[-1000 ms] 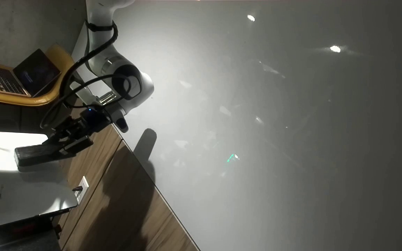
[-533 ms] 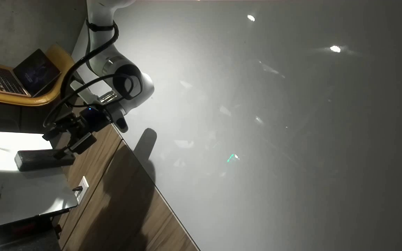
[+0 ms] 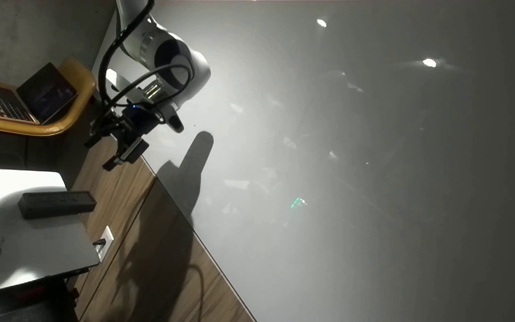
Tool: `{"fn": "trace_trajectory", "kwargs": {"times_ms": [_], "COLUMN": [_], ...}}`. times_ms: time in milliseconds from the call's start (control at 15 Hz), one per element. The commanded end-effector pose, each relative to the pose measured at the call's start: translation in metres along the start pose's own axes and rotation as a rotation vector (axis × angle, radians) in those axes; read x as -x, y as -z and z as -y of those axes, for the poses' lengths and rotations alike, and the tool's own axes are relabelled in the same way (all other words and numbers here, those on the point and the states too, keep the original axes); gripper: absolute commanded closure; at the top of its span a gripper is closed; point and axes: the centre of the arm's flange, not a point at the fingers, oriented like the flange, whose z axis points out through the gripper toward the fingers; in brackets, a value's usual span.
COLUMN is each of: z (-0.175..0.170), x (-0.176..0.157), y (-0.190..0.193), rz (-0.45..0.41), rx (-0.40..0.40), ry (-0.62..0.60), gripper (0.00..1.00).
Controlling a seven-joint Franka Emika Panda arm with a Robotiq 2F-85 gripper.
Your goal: Use the eraser to wipe the whiteboard.
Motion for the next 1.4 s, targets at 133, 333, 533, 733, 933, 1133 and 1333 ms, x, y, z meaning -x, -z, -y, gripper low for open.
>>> {"fn": "trace_trajectory", "kwargs": {"times_ms": [133, 333, 533, 733, 933, 1133, 1333], "z": [0.013, 0.012, 0.010, 0.012, 0.004, -0.010, -0.030], "x": [0.064, 0.083, 0.099, 0.109, 0.117, 0.120, 0.122], "y": [0.109, 0.159, 0.198, 0.220, 0.233, 0.238, 0.235], "rz": [-0.294, -0.465, -0.609, -0.681, -0.716, -0.744, -0.742], "rx": [0.019, 0.022, 0.034, 0.052, 0.048, 0.035, 0.017], "ry": [0.097, 0.100, 0.077, 0.068, 0.055, 0.033, 0.007], "gripper": [0.00, 0.00, 0.00, 0.00, 0.00, 0.00, 0.00]}}
